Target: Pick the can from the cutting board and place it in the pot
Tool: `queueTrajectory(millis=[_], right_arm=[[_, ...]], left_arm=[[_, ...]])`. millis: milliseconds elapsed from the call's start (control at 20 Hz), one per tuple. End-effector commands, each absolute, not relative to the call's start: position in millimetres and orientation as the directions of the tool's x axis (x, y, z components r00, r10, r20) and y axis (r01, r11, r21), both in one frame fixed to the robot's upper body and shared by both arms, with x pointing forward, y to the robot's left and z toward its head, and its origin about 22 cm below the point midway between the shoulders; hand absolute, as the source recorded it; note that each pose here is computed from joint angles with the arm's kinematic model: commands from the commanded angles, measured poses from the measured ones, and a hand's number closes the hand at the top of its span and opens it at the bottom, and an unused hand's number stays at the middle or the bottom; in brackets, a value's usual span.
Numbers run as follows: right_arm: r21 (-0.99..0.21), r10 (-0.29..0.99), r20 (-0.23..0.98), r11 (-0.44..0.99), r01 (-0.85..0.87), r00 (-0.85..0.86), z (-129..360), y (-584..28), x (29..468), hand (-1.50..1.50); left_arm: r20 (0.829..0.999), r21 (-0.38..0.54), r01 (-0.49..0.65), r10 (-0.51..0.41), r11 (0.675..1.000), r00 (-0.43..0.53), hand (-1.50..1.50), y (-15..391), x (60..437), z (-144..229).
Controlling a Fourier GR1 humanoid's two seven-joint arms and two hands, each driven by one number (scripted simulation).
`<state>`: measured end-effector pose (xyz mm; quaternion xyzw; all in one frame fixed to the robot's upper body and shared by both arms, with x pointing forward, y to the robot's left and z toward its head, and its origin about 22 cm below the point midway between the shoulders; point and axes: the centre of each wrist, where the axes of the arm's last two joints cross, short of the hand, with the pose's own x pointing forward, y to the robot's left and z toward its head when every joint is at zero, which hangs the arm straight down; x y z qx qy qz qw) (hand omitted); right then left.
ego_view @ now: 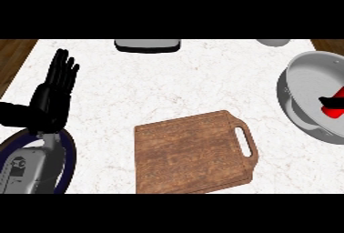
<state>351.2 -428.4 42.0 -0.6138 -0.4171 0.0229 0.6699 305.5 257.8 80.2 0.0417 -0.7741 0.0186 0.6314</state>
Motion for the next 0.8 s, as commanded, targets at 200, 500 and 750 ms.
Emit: queueTrajectory(millis=[200,500,750], right_arm=[[-0.636,0.551,0.721,0.286,0.717,0.420,47.9,-418.9,358.6,-1.50],[-0.412,0.374,0.883,0.324,0.852,0.285,65.2,-432.9,352.5,-1.50],[-0.319,0.380,0.903,0.283,0.905,0.200,57.8,-454.0,318.6,-1.50]], left_arm=[[0.979,0.017,-0.084,-0.034,0.996,-0.201,0.00,262.5,298.7,76.0],[0.977,0.022,-0.110,-0.044,0.994,-0.208,0.00,270.1,309.1,82.0],[0.982,0.018,-0.099,-0.037,0.995,-0.185,0.00,277.4,300.2,89.5]])
